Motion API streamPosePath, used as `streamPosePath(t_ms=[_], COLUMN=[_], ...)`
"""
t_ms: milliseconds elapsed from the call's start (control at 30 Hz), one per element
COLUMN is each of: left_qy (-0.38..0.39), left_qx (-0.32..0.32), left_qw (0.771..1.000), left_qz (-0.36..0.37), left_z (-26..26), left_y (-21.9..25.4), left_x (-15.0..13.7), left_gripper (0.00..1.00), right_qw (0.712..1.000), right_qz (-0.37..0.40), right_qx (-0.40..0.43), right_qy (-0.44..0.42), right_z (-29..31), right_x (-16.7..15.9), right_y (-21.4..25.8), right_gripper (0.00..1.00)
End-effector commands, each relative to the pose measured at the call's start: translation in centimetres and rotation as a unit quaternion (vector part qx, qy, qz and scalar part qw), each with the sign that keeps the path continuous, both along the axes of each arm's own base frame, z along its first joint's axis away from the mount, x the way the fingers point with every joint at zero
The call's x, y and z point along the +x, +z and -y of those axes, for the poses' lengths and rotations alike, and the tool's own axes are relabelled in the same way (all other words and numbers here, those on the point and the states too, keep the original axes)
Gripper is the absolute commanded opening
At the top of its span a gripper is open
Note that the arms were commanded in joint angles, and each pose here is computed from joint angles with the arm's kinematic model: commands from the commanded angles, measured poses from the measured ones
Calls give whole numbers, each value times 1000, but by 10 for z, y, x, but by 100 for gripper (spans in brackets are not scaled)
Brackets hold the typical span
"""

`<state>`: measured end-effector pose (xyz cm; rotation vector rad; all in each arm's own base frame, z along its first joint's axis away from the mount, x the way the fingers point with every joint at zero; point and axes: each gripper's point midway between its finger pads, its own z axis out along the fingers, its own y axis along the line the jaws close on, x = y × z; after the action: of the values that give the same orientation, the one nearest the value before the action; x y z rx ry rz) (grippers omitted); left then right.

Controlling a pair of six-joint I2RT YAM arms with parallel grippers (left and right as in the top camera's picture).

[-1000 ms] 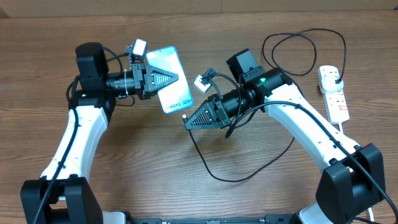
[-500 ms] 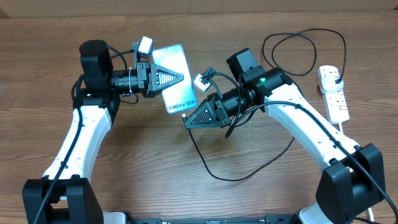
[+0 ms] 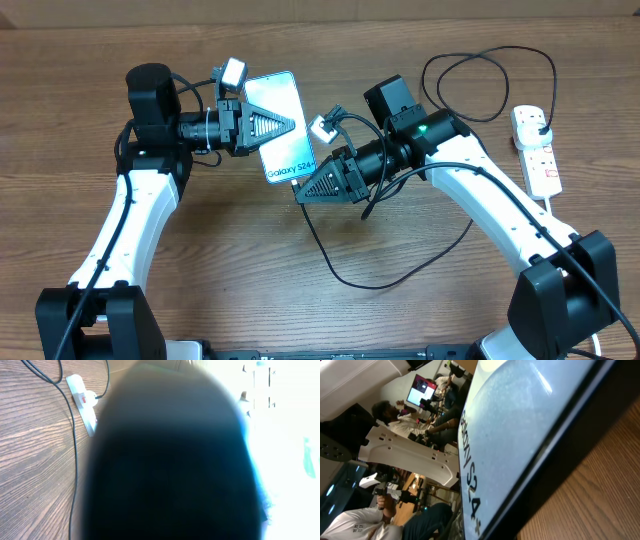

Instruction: Plug charger to phone and switch on socket

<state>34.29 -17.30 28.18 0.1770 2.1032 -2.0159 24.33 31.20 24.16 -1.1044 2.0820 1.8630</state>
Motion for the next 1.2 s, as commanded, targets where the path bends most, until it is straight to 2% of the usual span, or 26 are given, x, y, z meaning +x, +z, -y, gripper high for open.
streamPosePath(t_ms=[0, 667, 1167], left_qy=[-19, -21, -17], left_qx=[-7, -4, -3], left_qw=[999, 998, 998], left_qz=[25, 66, 59], left_z=[2, 2, 2], left_y=[15, 15, 15], left_x=[-9, -9, -8], left_gripper=[5, 4, 4], right_qw=[1000, 1000, 1000], right_qz=[0, 1, 0], right_qx=[14, 31, 30], right_qy=[6, 4, -2], right_z=[-1, 2, 4], right_x=[-1, 4, 7], right_y=[6, 12, 12], right_gripper=[4, 4, 4])
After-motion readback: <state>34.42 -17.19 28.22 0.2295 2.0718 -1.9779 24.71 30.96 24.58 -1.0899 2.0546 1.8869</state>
